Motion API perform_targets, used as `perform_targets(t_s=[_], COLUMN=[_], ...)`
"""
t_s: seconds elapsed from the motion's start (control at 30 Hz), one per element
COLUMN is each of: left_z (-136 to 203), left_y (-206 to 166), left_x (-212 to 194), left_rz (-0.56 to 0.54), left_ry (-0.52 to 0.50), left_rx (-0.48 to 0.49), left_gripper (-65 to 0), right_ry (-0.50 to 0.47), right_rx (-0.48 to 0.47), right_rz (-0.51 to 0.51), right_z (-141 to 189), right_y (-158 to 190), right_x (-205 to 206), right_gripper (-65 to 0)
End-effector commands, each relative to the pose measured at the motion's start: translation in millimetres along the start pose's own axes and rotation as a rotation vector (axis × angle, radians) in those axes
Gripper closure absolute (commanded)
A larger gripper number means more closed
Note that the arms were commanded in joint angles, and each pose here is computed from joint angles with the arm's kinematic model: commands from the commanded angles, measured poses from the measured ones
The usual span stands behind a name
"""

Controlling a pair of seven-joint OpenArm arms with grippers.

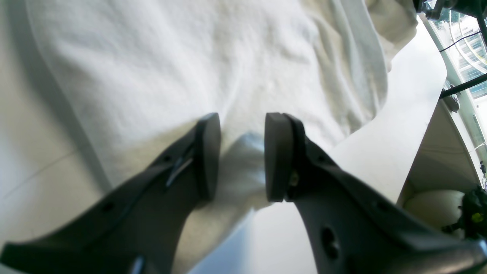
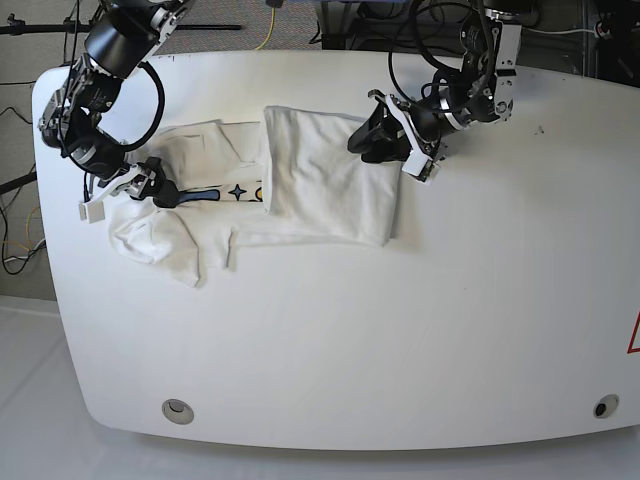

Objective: Fold the T-shirt properly
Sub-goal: 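Close the right gripper on the strip end beside the print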

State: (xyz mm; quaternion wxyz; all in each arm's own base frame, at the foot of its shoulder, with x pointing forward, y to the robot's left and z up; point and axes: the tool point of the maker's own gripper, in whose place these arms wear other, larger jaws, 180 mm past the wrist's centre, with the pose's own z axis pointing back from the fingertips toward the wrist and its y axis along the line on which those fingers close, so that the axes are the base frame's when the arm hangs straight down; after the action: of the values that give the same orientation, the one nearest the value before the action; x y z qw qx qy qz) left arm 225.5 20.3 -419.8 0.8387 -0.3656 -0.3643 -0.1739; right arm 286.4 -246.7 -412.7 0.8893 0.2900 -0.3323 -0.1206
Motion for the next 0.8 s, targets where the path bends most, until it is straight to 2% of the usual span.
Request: perform_targets(t_s=[0.0, 0.13, 0.2, 0.47, 0.77], left_z=[0.5, -0.1, 0.0, 0.6, -0.3], left_y=[1.1, 0.4, 1.8, 3.5, 4.6], left_x=[-3.2, -3.3, -3.5, -3.5, 0.6], left_rz=[-0.016, -0.016, -0.01, -0.012, -0.021], left_ry=[0.03, 0.031, 0.029, 0.028, 0.022], left_rx=[0.01, 0.009, 0.01, 0.014, 0.014], left_gripper=[-18.9, -18.8, -18.7, -18.9, -18.8], right_ry=[0.079, 0.098, 0.099, 0.103, 0.115], right_rx=[-0.03, -0.022, -0.034, -0.053, -0.074], right_rz=[0.03, 0.052, 0.054, 0.061, 0.09], right_z=[-0.6, -4.6, -1.5, 1.9, 4.9], right_y=[-2.3, 3.3, 0.0, -3.2, -3.2], right_x=[-11.0, -13.2, -11.1, -10.7, -10.4], right_gripper=[-45.5, -42.7, -29.0, -1.2, 0.0])
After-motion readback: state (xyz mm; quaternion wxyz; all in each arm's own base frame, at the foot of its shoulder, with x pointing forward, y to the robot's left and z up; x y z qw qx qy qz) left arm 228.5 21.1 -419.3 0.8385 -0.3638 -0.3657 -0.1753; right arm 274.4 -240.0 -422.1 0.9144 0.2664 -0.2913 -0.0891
